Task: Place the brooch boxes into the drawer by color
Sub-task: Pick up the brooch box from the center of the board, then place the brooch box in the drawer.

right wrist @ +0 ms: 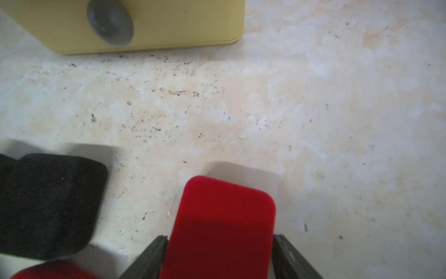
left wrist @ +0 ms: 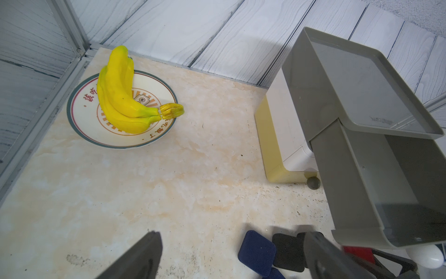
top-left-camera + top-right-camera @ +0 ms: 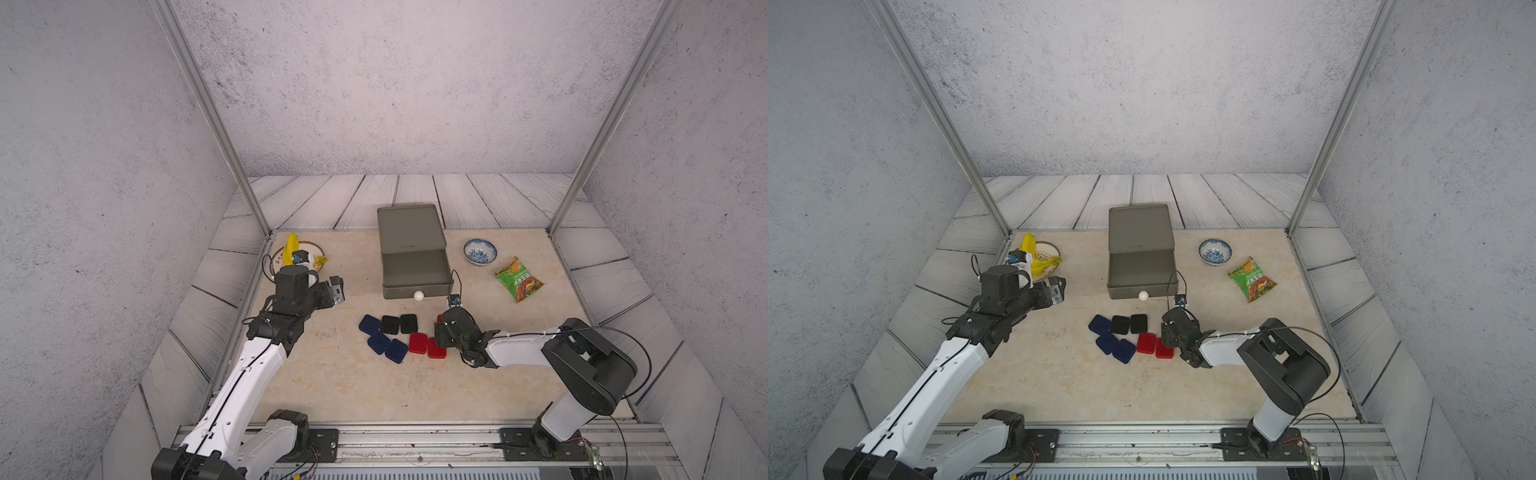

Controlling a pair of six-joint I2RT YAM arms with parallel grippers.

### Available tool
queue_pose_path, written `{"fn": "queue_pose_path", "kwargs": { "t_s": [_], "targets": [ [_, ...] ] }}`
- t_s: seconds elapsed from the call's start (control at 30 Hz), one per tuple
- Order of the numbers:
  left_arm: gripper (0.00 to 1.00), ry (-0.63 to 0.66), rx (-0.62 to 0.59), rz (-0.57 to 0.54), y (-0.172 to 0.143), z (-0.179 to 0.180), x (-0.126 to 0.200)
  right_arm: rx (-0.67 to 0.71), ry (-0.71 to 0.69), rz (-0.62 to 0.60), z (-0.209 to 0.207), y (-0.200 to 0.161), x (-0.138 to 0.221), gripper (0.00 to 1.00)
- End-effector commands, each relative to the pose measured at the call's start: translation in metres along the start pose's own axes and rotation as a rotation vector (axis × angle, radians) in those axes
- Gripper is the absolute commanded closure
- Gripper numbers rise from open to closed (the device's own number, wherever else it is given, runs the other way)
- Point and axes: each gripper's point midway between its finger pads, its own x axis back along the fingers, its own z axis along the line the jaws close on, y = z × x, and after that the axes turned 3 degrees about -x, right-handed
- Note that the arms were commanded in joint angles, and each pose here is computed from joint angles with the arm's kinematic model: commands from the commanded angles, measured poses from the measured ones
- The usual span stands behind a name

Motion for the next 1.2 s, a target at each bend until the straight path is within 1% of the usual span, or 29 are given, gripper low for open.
{"fn": "queue_pose_path", "kwargs": {
  "t_s": [0.0,0.07,0.13,0.3,0.43,0.6,0.67,0.8,0.87,0.93,1.07,1.17],
  "targets": [
    [0.02,-0.007,-0.005,-0.041,0.014,-0.004,0.006,-0.023,-0.036,-0.009,-0.011,0.003,-0.001,0.41],
    [0.02,-0.006,-0.005,-0.04,0.013,-0.004,0.006,-0.029,-0.043,-0.007,-0.016,0.002,0.001,0.5],
    [0.02,-0.005,-0.008,-0.039,0.014,-0.004,0.006,-0.032,-0.041,-0.007,-0.02,0.002,0.006,0.54],
    [0.02,-0.008,-0.008,-0.042,0.016,-0.005,0.01,-0.03,-0.025,-0.023,-0.024,0.007,0.031,0.55],
    [0.02,-0.02,-0.001,-0.056,0.02,-0.008,0.017,-0.036,-0.022,-0.085,-0.032,0.026,0.068,0.56],
    [0.02,-0.039,0.007,-0.07,0.026,-0.012,0.028,-0.042,-0.027,-0.191,-0.042,0.059,0.12,0.57],
    [0.02,-0.04,0.01,-0.076,0.029,-0.013,0.032,-0.015,0.003,-0.239,-0.039,0.075,0.142,0.58],
    [0.02,-0.051,0.009,-0.057,0.033,-0.017,0.039,0.014,0.105,-0.343,-0.02,0.114,0.181,0.59],
    [0.02,-0.061,0.009,-0.051,0.033,-0.019,0.041,0.039,0.155,-0.356,-0.005,0.132,0.192,0.59],
    [0.02,-0.066,0.013,-0.054,0.033,-0.02,0.044,0.065,0.209,-0.327,0.016,0.146,0.196,0.6],
    [0.02,-0.064,0.011,-0.063,0.035,-0.02,0.05,0.093,0.325,-0.262,0.059,0.169,0.19,0.61],
    [0.02,-0.063,0.009,-0.052,0.034,-0.02,0.052,0.115,0.352,-0.197,0.082,0.182,0.177,0.61]
  ]
}}
